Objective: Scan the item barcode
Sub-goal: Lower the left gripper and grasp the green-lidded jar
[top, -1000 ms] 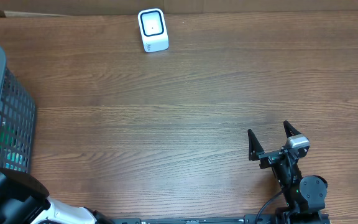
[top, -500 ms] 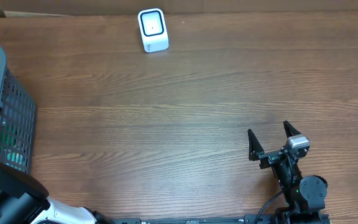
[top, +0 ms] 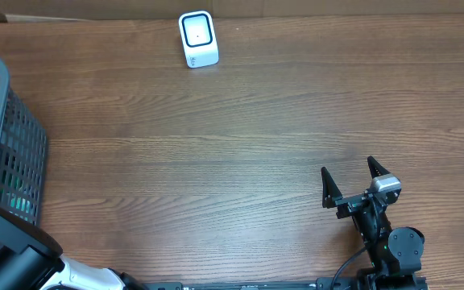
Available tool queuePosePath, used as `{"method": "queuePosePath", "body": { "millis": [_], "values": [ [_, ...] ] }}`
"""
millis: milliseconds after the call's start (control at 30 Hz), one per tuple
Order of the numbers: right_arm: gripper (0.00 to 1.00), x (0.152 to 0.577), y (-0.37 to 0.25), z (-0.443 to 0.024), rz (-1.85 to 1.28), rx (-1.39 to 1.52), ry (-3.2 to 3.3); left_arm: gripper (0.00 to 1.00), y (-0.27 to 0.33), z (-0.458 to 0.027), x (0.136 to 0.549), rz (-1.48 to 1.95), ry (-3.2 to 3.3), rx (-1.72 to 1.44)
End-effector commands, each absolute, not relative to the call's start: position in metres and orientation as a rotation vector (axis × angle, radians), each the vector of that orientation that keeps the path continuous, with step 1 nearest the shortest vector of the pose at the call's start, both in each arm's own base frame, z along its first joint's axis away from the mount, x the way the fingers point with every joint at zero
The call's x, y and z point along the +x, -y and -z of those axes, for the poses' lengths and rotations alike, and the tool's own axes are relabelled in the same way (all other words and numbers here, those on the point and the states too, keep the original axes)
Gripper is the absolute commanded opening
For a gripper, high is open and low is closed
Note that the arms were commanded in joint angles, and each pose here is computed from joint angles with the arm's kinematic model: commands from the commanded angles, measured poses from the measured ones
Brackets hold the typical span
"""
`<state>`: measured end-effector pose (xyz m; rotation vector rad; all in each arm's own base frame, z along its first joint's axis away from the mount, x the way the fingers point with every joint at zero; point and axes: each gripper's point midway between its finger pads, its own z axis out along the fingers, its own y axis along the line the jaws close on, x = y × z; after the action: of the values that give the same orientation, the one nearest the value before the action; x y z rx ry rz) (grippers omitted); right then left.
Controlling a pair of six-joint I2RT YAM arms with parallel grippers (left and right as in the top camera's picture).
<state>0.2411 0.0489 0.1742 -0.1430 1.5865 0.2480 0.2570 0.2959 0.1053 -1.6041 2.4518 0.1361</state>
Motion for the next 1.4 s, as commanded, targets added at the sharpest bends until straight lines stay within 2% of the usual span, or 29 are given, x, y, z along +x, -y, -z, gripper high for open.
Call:
{"method": "queuePosePath", "body": {
  "millis": [0,200,300,433,767,900,1367],
  "values": [
    [1.0,0.241,-0.049,-0.172,-0.243,-0.146,-1.583,1.0,-0.289,-0.095,0.256,-0.113,-2.496,-1.581],
    [1.0,0.241,-0.049,-0.172,-0.243,-0.146,-1.583,1.0,-0.282,-0.082,0.256,-0.087,-2.511,-1.579],
    [1.0,0.241,-0.049,-0.172,-0.243,-0.146,-1.583,0.91,-0.28,-0.077,0.254,-0.084,-2.517,-1.583],
    [1.0,0.241,-0.049,-0.172,-0.243,-0.146,-1.583,0.74,-0.281,-0.076,0.254,-0.085,-2.513,-1.581],
    [1.0,0.241,-0.049,-0.172,-0.243,-0.146,-1.583,0.51,-0.283,-0.084,0.259,-0.07,-2.496,-1.577],
    [1.0,0.241,-0.049,-0.172,-0.243,-0.146,-1.583,0.44,-0.284,-0.104,0.27,-0.019,-2.47,-1.552],
    [1.0,0.241,-0.049,-0.172,-0.243,-0.146,-1.583,0.39,-0.288,-0.239,0.302,0.078,-2.318,-1.407]
  ]
}}
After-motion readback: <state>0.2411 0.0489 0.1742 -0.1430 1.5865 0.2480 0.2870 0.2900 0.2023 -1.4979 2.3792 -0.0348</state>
